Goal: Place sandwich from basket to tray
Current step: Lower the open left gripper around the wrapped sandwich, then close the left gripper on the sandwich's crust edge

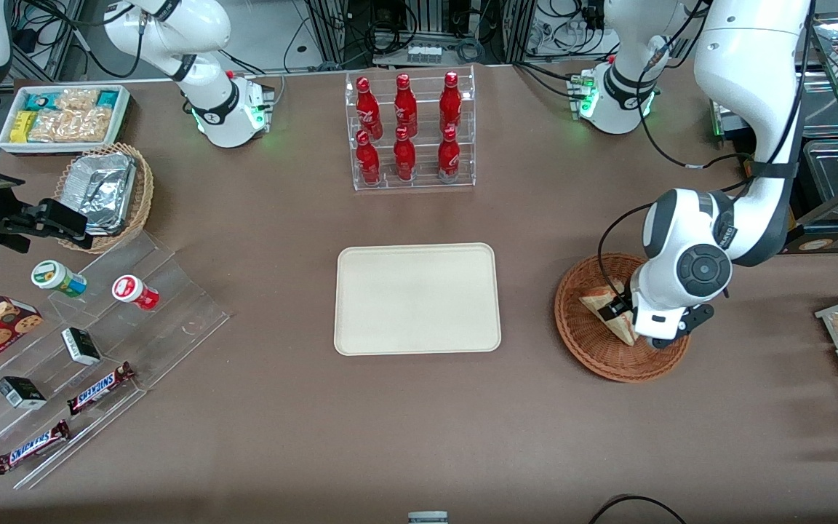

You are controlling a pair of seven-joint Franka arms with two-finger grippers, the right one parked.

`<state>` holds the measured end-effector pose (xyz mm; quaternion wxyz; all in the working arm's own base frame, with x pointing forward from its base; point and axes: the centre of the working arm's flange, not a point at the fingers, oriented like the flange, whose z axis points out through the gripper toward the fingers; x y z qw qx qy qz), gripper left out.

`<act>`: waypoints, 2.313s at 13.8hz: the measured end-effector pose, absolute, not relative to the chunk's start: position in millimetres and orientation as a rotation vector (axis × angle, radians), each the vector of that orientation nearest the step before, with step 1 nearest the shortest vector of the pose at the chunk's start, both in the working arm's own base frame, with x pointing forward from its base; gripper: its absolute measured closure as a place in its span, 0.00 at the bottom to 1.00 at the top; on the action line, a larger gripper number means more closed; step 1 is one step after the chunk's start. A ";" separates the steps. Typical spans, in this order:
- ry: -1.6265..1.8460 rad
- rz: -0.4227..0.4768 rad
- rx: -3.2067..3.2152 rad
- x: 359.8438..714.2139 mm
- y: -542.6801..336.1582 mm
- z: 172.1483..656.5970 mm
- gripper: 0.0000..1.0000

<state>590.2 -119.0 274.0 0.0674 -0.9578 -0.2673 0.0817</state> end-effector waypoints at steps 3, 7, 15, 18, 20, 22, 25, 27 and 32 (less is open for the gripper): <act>-0.831 0.234 -2.884 585.8 -118.3 265.8 0.00; -0.856 0.219 -2.882 579.5 -118.2 253.6 0.00; -0.849 0.220 -2.883 576.8 -122.9 251.4 0.00; -0.848 0.213 -2.887 575.3 -123.5 247.4 0.00; -0.848 0.214 -2.886 574.8 -123.5 244.4 0.00; -0.851 0.210 -2.888 574.8 -123.6 241.6 0.08; -0.855 0.200 -2.891 576.1 -123.9 241.7 0.24; -0.857 0.189 -2.895 579.6 -124.7 245.8 0.47; -0.854 0.211 -2.884 581.8 -124.8 250.6 0.69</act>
